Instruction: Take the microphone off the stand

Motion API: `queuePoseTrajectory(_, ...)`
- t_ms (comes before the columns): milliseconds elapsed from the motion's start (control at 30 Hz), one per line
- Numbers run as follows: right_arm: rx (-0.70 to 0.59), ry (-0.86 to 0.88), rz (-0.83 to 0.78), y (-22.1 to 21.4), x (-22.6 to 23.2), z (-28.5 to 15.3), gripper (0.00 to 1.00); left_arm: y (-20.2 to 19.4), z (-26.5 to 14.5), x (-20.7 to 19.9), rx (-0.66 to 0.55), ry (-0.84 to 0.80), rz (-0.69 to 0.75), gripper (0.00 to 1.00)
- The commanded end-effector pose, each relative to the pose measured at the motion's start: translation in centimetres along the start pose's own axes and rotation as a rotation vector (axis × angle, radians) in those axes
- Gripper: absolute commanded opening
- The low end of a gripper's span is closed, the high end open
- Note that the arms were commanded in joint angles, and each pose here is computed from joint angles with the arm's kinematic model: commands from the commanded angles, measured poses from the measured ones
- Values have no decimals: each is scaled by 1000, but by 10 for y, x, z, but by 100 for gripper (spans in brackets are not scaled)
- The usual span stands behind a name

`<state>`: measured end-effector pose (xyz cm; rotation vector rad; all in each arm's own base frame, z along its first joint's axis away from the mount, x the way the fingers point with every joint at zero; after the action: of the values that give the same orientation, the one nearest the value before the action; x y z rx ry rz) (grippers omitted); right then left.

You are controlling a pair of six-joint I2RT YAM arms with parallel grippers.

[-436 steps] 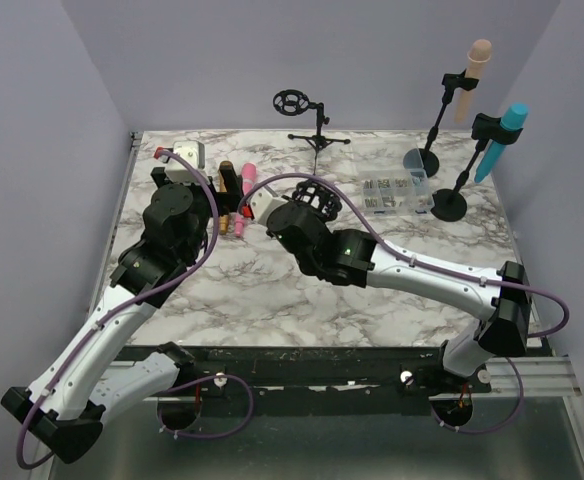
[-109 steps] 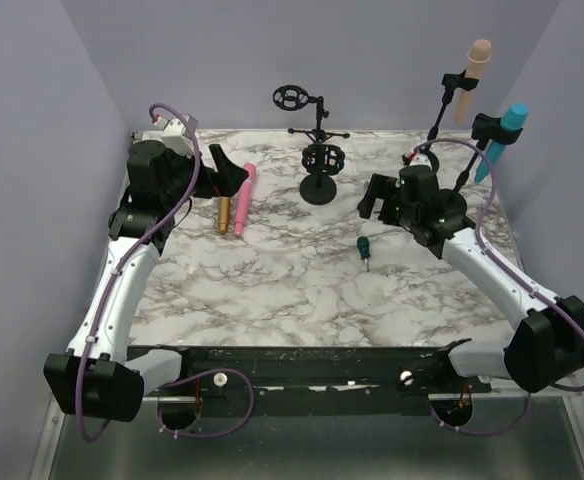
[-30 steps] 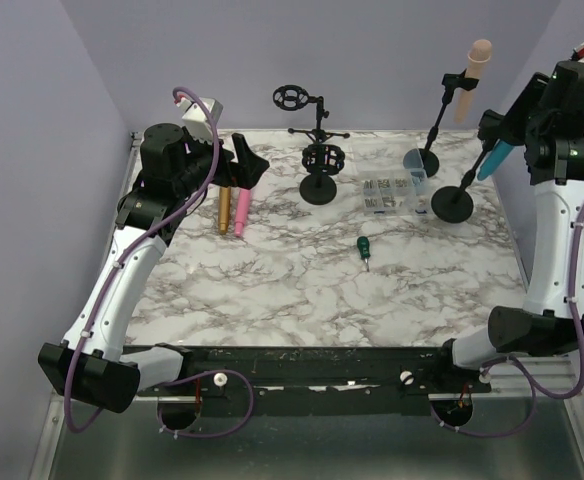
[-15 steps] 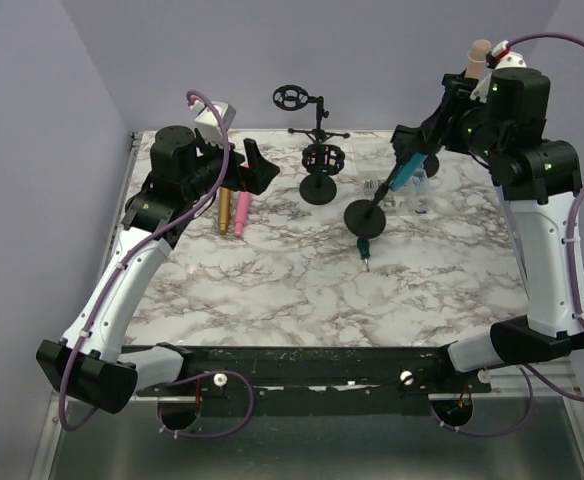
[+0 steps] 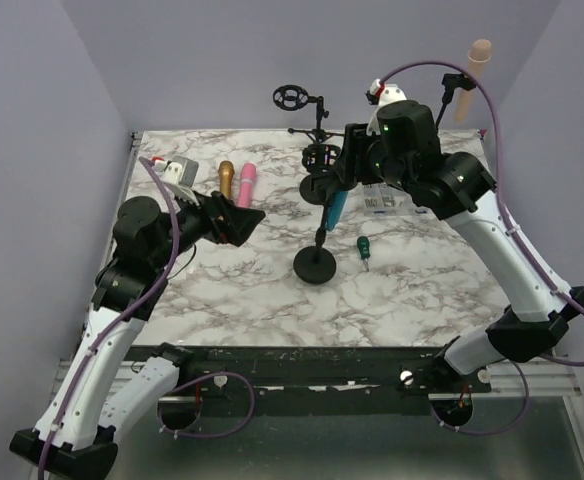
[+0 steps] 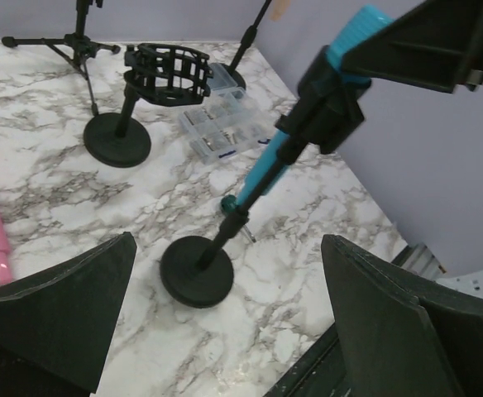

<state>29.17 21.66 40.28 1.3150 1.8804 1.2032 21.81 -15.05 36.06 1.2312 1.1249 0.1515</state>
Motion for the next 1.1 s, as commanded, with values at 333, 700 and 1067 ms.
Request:
queuePoseTrajectory(333, -260, -87, -69, 45, -1, 31, 1, -29, 4, -26, 56, -186, -141, 99)
queuePoseTrajectory(700, -207, -135, -76, 19, -5, 51, 1, -26, 28, -53, 63, -238, -23, 99)
queuePoseTrajectory(1067, -196, -109, -69, 11, -2, 54, 1, -18, 91, -46, 8, -175, 260, 98)
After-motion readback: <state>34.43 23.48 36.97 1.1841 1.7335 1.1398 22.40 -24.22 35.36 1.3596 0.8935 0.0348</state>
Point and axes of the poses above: each gripper's point midway between its finger pads, its own z axis out along the fingers, its own x axis along the line the jaws close on, y = z × x, the point moved 4 cm from there along -z, back along the fingers, and after that the axes turned 9 degrees about -z, right-handed, at the moved point
